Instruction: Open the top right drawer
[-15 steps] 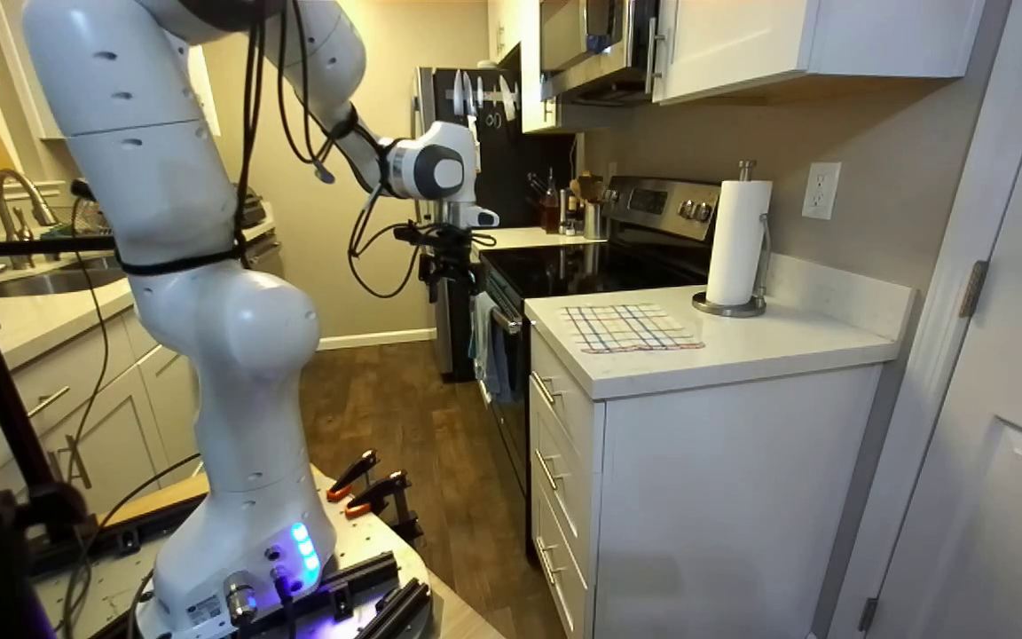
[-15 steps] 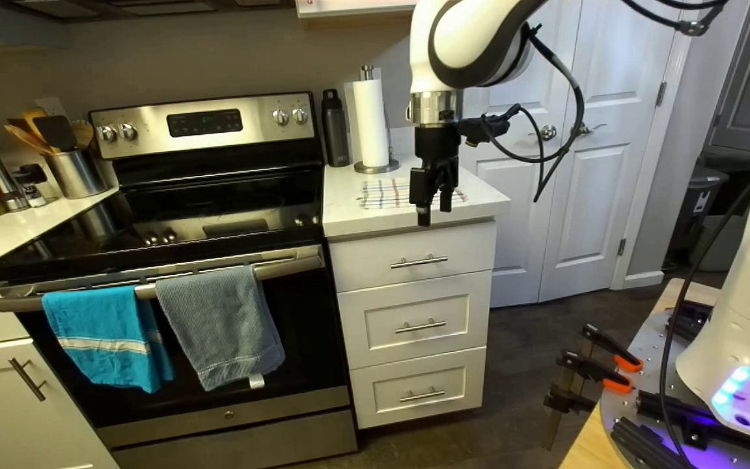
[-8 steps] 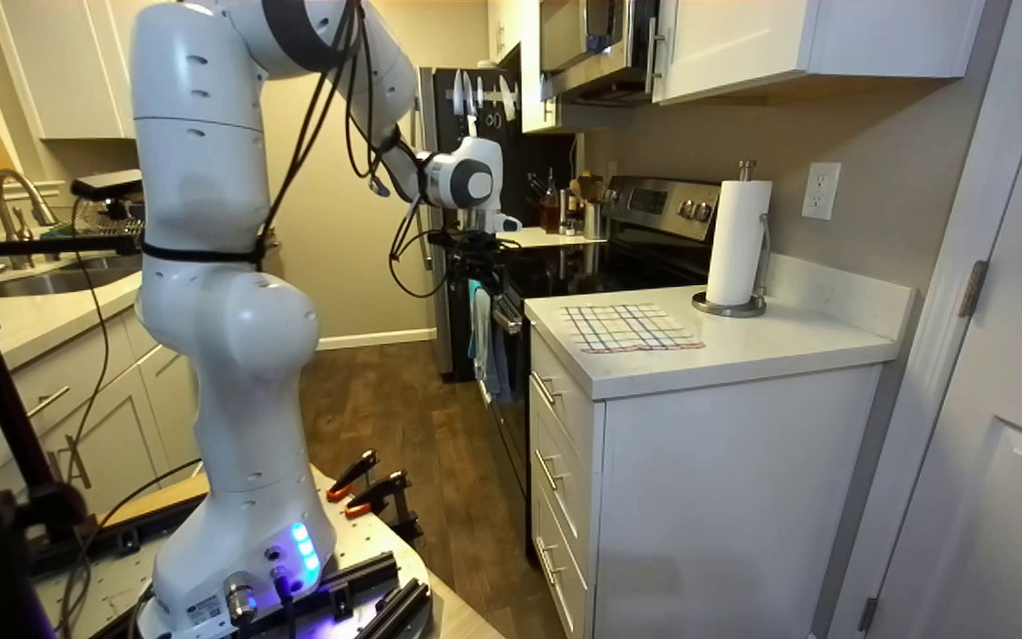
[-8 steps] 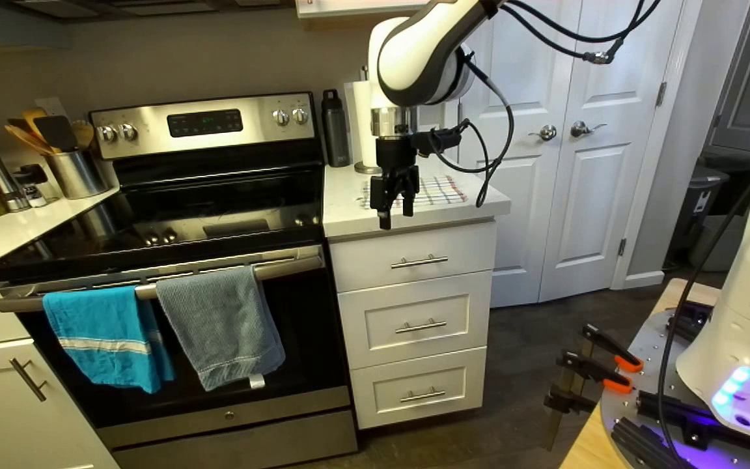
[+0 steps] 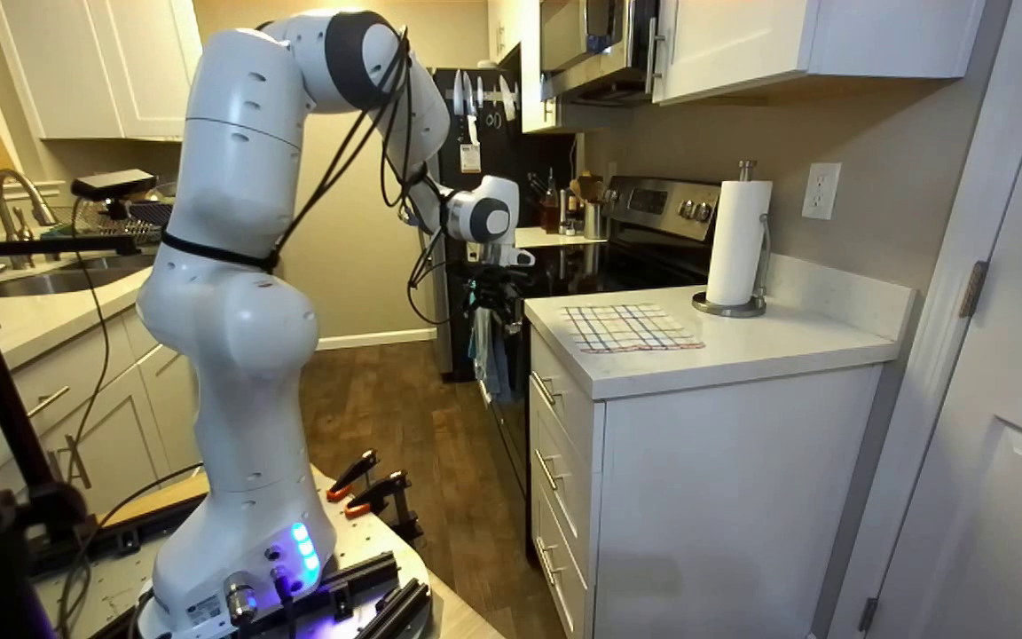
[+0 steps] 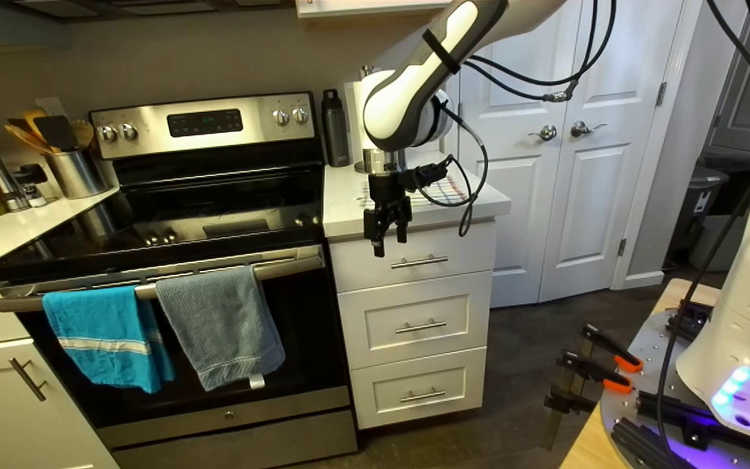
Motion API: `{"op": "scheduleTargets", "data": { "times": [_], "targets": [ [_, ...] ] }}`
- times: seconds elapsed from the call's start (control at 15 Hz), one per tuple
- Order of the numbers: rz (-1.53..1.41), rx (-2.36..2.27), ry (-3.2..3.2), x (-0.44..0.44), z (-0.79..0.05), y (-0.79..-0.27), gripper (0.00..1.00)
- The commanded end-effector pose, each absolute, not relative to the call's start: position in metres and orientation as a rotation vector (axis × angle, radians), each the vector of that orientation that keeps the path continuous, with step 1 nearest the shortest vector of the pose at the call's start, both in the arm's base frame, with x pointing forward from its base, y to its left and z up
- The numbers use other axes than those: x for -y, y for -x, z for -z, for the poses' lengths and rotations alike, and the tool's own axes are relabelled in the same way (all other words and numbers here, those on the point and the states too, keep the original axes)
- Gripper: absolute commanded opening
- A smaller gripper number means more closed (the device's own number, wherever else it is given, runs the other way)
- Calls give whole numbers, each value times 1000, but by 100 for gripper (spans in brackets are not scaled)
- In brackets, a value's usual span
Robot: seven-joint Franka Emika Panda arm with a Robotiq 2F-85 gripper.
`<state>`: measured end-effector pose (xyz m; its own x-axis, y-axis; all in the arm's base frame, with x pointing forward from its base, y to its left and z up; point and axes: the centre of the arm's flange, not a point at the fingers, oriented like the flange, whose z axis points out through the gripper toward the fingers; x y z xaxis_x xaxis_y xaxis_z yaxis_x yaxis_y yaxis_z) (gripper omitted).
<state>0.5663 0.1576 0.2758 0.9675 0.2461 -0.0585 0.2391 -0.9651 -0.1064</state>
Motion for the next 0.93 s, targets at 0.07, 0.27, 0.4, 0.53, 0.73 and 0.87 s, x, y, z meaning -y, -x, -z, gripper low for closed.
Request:
{"op": "scheduleTargets", "data": {
  "times": [0.07, 0.27, 0.4, 0.53, 0.73, 0.87],
  "targets": [
    [-117, 373, 3017, -158, -270, -567, 100],
    [-109, 373, 3017, -158, -272, -568, 100],
    [-106, 373, 3017, -159, -273, -569, 100],
    [-105, 373, 3017, -159, -274, -569, 100],
    [-43, 388, 3030, -161, -274, -574, 100],
    [155, 499, 3002, -163, -273, -571, 100]
  ]
}}
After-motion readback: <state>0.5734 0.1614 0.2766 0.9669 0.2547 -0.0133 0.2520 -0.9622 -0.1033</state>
